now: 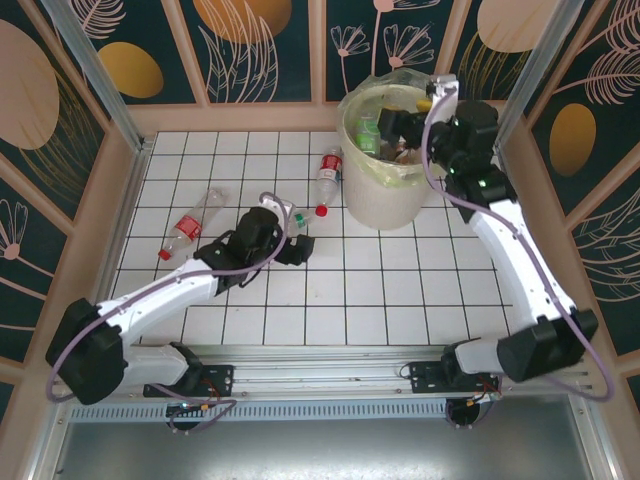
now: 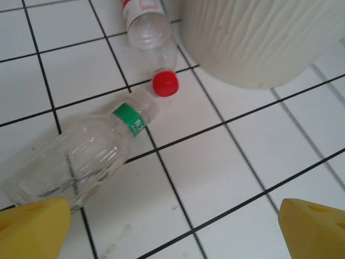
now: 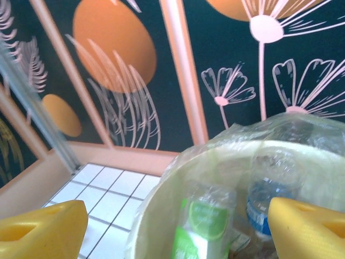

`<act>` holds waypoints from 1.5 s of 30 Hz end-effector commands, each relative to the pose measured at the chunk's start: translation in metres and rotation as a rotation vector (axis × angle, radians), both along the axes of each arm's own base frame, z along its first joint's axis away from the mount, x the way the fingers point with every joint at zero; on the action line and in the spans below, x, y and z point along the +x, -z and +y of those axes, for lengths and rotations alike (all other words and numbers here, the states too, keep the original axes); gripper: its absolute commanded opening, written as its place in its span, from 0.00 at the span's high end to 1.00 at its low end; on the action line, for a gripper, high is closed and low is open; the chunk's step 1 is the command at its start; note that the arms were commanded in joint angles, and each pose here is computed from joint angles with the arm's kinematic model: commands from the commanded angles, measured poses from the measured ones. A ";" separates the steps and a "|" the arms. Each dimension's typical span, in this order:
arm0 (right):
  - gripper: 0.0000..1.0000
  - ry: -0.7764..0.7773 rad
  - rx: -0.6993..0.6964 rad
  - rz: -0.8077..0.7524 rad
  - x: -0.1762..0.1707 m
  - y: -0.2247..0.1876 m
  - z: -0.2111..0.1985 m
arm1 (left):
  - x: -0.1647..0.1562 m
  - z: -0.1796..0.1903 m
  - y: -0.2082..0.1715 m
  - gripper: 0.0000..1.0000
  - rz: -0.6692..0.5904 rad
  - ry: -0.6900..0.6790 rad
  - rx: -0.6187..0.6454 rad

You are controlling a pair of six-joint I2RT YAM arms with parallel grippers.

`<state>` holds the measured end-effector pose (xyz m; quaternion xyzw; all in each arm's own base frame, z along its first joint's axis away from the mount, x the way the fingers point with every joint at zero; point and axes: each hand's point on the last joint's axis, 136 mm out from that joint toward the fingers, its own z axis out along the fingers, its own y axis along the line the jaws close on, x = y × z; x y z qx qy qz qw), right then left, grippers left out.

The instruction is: Put the plastic bottles in the bin

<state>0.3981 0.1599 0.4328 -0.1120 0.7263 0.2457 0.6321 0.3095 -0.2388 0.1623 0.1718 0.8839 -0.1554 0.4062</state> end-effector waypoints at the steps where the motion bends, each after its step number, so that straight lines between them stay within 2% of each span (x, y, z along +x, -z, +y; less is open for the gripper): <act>1: 0.12 -0.119 0.008 0.059 -0.035 0.021 0.010 | 0.013 0.015 0.009 0.01 0.040 0.017 0.154; 6: 0.12 -0.215 0.069 0.121 -0.079 0.047 0.014 | 0.039 0.031 0.020 0.01 0.118 0.021 0.253; 10: 0.11 -0.237 0.089 0.156 -0.101 0.064 0.013 | 0.048 0.032 0.042 0.01 0.190 0.095 0.321; 16: 0.11 -0.260 0.099 0.220 -0.119 0.089 0.011 | 0.062 0.040 0.079 0.01 0.305 0.145 0.374; 19: 0.11 -0.255 0.102 0.240 -0.125 0.098 0.009 | 0.066 0.051 0.097 0.01 0.336 0.125 0.438; 24: 0.11 -0.260 0.108 0.270 -0.131 0.110 0.009 | 0.072 0.056 0.112 0.01 0.358 0.103 0.465; 30: 0.11 -0.264 0.114 0.286 -0.131 0.117 0.010 | 0.069 0.053 0.123 0.11 0.400 0.099 0.443; 33: 0.11 -0.267 0.118 0.290 -0.132 0.119 0.010 | 0.067 0.051 0.124 0.22 0.413 0.091 0.423; 37: 0.11 -0.277 0.129 0.301 -0.134 0.122 0.012 | 0.063 0.049 0.125 0.42 0.426 0.082 0.394; 39: 0.12 -0.279 0.138 0.309 -0.135 0.125 0.013 | 0.061 0.047 0.122 0.46 0.424 0.075 0.369; 42: 0.12 -0.285 0.178 0.330 -0.137 0.127 0.015 | 0.059 0.036 0.104 0.46 0.396 0.073 0.268; 45: 0.13 -0.286 0.259 0.354 -0.136 0.127 0.018 | 0.051 0.012 0.075 0.47 0.353 0.110 0.071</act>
